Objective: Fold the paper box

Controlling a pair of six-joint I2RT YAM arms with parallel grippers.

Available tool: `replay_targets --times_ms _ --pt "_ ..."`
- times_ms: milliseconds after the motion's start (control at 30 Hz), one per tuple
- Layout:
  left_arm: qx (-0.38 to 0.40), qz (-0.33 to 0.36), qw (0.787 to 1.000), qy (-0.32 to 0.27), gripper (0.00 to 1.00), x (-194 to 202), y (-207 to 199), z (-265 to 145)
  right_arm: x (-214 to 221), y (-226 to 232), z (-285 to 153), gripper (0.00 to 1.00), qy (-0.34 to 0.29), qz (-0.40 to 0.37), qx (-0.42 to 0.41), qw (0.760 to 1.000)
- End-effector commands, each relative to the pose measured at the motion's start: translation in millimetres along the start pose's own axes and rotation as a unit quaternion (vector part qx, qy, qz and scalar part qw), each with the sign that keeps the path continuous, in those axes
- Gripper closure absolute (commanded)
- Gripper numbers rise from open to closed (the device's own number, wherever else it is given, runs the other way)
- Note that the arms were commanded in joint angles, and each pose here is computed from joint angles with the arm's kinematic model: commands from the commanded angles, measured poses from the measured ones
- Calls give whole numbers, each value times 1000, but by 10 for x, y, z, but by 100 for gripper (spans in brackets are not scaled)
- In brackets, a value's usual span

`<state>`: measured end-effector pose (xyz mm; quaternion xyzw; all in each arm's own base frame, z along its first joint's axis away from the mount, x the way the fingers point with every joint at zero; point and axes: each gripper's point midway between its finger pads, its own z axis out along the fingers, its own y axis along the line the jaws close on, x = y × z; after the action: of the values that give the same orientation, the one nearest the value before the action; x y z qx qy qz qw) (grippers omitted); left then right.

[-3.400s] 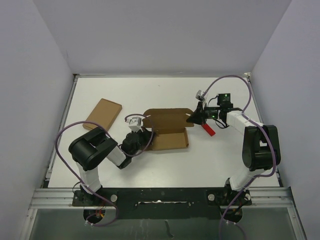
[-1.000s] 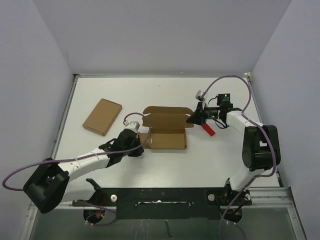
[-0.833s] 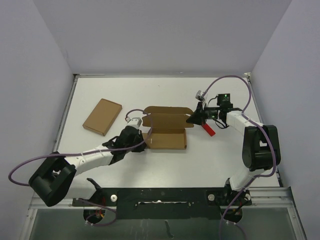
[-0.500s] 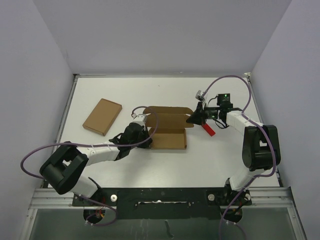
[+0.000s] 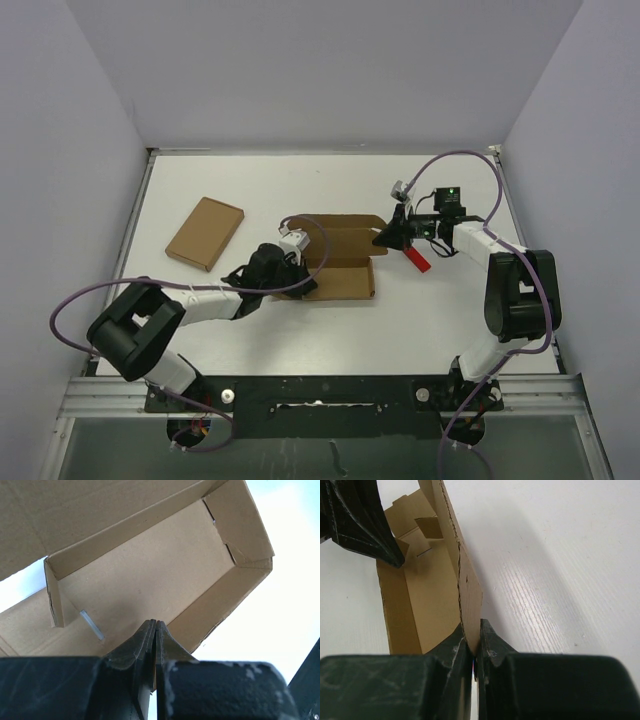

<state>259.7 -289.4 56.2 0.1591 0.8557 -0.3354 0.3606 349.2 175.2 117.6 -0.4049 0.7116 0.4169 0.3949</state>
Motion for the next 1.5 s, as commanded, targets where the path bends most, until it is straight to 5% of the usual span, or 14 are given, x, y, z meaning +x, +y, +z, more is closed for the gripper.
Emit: replay_targets --times_ms 0,300,600,767,1467 --pt "29 27 999 -29 99 -198 -93 23 -145 22 -23 100 -18 -18 -8 1000" --pt "-45 9 993 -113 78 -774 -123 -609 -142 24 -20 100 -18 -19 -8 1000" --pt "-92 -99 991 10 59 80 7 -937 -129 19 -7 100 -16 -17 -9 1000" --pt "-91 -113 989 -5 41 110 19 -865 -125 19 -1 100 -14 -16 -8 1000" --pt "-34 -21 999 -30 38 -90 -31 -244 -129 30 6 100 -14 -16 -12 1000"
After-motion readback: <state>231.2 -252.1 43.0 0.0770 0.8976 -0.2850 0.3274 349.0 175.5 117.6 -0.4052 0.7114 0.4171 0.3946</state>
